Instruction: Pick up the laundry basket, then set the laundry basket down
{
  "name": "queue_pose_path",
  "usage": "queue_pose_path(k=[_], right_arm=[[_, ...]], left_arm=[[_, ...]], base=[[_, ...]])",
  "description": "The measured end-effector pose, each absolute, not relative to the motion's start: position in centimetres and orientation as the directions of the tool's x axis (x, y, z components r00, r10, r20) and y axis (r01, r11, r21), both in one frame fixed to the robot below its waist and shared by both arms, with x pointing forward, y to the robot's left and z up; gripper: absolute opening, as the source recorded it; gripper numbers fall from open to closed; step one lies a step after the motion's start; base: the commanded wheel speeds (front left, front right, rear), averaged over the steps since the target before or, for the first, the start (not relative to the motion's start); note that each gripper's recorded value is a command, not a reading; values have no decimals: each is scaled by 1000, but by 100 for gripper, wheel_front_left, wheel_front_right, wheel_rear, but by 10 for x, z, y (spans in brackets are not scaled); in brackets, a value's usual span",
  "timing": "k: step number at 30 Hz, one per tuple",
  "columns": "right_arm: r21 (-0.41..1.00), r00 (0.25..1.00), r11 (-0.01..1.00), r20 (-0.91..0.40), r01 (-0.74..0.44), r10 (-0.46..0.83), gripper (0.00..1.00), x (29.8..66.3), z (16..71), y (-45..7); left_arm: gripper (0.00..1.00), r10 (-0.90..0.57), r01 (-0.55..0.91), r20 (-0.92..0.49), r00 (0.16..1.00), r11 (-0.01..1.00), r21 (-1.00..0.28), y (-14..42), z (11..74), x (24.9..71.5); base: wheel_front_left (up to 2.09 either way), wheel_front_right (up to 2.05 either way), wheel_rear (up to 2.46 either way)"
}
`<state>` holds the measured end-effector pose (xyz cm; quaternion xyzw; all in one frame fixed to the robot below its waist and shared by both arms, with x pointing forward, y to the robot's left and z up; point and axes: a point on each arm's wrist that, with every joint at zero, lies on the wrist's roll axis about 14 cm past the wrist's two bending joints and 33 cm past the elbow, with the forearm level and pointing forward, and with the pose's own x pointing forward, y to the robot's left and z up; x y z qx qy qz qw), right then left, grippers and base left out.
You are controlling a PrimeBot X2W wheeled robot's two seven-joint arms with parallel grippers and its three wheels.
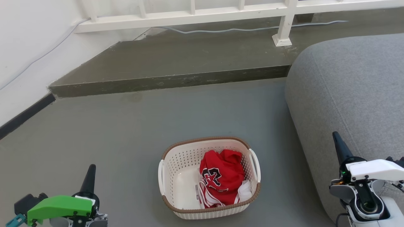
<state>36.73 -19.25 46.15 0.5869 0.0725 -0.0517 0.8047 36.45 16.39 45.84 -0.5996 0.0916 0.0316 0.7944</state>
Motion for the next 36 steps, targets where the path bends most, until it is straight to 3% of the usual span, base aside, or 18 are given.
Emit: queue_pose_path(k=[24,36], right_arm=[[993,993,-2,-115,115,-27,0,372,472,-205],[993,993,-13,-114,113,-30,0,372,472,-205]], left_arm=[[0,-28,-111,-111,993,-3,-994,184,473,371],[0,-24,-105,-105,994,-11,-994,185,475,373]], base=[[0,0,0],[0,0,0]])
